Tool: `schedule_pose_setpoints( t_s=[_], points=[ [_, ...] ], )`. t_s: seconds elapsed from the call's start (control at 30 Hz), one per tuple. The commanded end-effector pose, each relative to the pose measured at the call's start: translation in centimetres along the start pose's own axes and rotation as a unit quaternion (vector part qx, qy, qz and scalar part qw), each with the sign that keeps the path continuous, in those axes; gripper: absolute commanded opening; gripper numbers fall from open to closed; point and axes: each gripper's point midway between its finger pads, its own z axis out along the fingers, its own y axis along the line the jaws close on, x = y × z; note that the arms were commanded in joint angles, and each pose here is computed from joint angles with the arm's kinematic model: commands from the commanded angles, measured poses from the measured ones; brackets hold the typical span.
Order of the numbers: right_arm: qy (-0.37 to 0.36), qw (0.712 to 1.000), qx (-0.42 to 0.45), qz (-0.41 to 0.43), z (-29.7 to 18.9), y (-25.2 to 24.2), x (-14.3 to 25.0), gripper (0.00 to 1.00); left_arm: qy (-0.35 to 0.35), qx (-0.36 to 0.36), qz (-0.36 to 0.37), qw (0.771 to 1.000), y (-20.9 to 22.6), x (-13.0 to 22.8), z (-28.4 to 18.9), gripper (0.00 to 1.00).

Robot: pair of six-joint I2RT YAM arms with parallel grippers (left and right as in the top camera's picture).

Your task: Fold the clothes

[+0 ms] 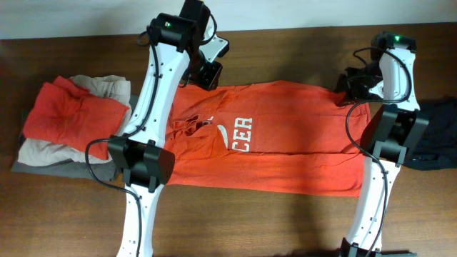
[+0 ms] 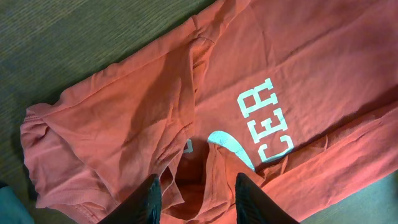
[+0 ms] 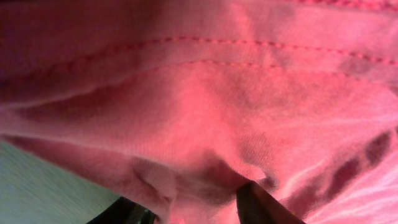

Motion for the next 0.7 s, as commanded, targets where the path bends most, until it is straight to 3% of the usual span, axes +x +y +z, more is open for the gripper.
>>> schedule_pose_setpoints(
  t_s=[0.0,0.3,0.57,0.63,0.67],
  points=[
    [-0.016,0.999,0.006,-0.042,-0.1,-0.1,-0.6,0.43,-0.013,0.006,0.002,1.000,-0.5,-0.3,-0.9,0.39],
    [-0.026,0.996,-0.015,-0.089,-3.2,0.4,-0.2,0.41,-0.012,0.006,0.002,1.000,-0.5,-0.3,-0.9,0.38],
    [-0.038,0.995,-0.001,-0.093,-4.9,-0.5,0.2,0.06,-0.005,0.006,0.001,1.000,-0.5,0.1,-0.9,0.38],
    [-0.041,0.994,0.001,-0.100,-4.9,-0.5,0.2,0.05,-0.002,-0.001,0.000,1.000,-0.3,0.2,-0.9,0.39],
    [-0.044,0.994,0.003,-0.100,-4.8,-0.5,0.2,0.10,-0.001,-0.001,0.000,1.000,-0.3,0.2,-0.9,0.38]
  ],
)
